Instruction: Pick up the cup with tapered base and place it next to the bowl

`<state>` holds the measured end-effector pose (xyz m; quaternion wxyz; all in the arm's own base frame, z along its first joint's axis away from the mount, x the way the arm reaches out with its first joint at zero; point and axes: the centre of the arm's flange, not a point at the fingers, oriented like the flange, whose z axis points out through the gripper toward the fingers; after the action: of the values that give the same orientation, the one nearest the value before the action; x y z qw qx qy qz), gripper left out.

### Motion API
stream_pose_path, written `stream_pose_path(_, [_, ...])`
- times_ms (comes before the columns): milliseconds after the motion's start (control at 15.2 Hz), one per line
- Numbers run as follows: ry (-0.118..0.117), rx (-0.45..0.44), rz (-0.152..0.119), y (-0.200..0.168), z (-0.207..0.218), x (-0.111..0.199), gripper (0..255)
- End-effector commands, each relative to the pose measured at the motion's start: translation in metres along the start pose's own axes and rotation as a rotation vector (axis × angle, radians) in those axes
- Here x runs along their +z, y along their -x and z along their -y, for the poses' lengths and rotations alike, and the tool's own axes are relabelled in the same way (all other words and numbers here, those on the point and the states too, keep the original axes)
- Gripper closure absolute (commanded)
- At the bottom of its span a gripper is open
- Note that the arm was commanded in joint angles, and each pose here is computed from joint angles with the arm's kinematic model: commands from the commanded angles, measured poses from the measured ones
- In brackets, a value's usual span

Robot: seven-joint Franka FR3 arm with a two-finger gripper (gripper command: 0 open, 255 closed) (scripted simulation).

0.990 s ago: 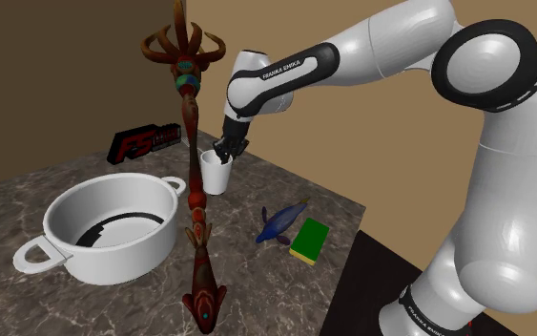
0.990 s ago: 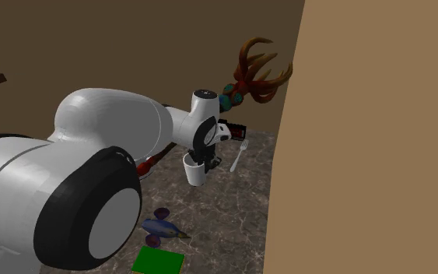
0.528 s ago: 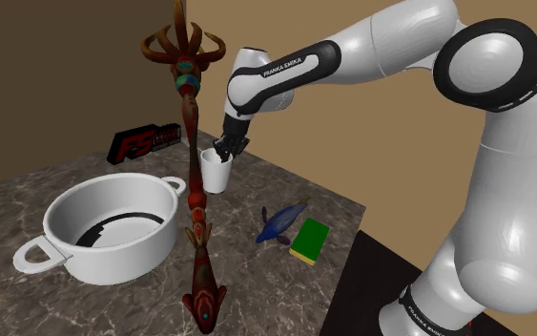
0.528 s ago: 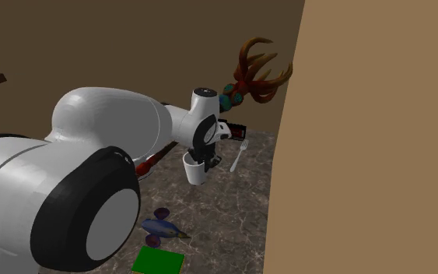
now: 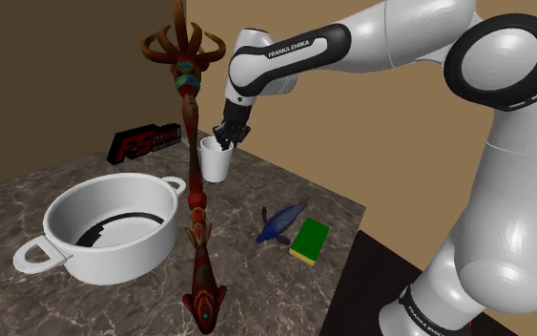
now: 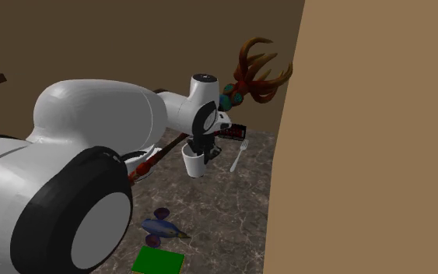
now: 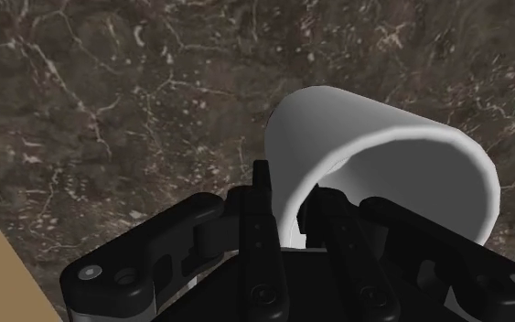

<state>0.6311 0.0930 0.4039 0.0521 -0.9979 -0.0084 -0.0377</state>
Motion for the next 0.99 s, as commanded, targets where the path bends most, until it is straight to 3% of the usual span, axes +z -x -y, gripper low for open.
stream_pose_path(0, [0.0,0.0,0.0,0.0,0.0,-0.011,255])
stream_pose_path(924, [0.0,0.0,0.0,-0.005,0.008,-0.084,255])
